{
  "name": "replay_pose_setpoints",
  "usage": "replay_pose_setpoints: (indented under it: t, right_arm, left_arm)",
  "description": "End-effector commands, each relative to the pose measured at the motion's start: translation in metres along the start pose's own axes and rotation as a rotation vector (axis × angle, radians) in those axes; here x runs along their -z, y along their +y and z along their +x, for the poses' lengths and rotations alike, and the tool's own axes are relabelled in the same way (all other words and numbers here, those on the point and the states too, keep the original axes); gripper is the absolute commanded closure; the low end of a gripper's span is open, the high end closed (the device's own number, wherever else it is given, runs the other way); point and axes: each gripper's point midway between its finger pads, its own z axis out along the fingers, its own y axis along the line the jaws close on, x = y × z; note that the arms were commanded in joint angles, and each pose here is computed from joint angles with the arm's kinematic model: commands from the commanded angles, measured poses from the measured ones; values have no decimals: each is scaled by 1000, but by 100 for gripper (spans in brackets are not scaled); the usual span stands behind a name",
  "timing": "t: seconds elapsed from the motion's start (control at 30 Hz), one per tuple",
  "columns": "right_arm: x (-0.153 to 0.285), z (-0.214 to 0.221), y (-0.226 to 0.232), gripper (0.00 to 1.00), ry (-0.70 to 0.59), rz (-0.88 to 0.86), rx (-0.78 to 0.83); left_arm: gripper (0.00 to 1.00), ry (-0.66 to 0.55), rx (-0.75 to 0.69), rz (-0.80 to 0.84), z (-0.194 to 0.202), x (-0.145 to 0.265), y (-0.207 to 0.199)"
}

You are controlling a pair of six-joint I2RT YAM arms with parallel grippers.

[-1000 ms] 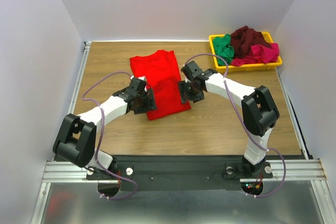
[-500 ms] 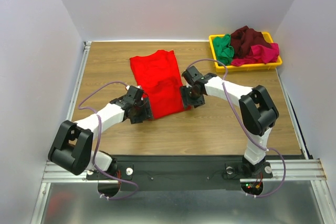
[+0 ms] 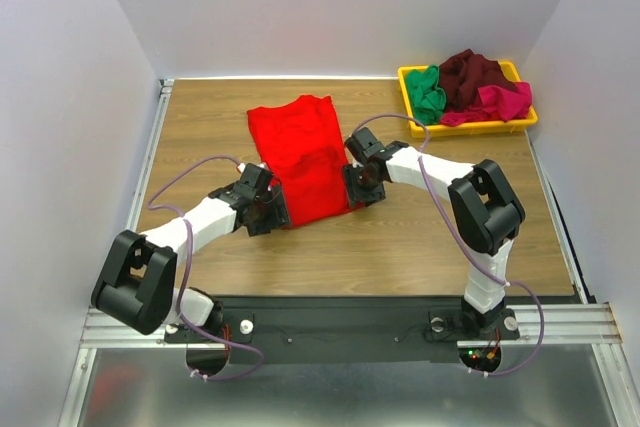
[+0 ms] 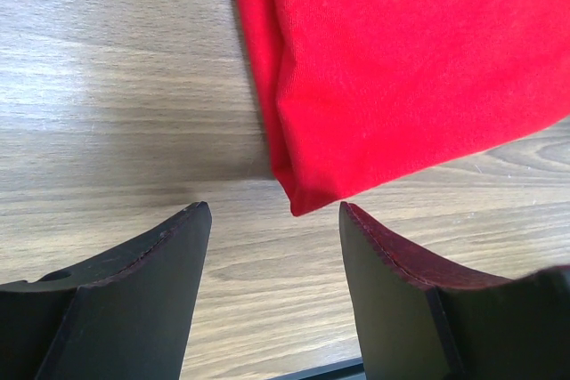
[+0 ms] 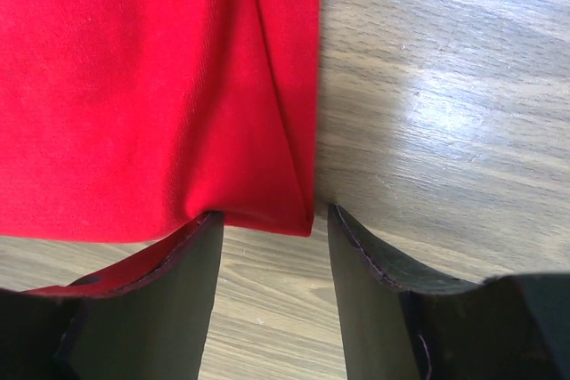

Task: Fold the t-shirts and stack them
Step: Fold the tshirt

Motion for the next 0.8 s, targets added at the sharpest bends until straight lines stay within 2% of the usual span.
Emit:
replay_pose_setpoints:
  t: [0.0, 0.23, 0.33, 0.4, 0.5, 0.53, 0.6, 0.67, 0.77]
  right_arm:
    - [9, -22, 7, 44, -77, -33, -14]
    - [8, -23, 6, 44, -69, -51, -26]
    - [1, -19, 2, 48, -58, -42, -25]
    - [-4, -18, 1, 53, -51, -39, -22]
    - [-8, -12, 0, 65, -35, -39, -15]
    - [-9, -10, -1, 74, -28, -40, -15]
    - [-10, -7, 0, 82, -19, -48, -12]
    - [-10, -2, 0, 88, -6, -52, -12]
    - [-10, 2, -1, 89, 3, -54, -12]
  left_arm:
    - [29, -23, 9, -1, -1, 6, 3]
    - [29, -20, 9, -4, 0, 6, 5]
    - [29, -11, 11, -14, 2, 3, 7]
    - [30, -11, 15, -22, 2, 2, 8]
    - [33, -18, 25, -32, -1, 0, 9]
    - [35, -18, 27, -33, -1, -1, 9]
    - [36, -25, 30, -29, -5, -1, 6]
    - [37, -25, 29, -33, -8, -4, 4]
    - [40, -17, 23, -58, -10, -7, 6]
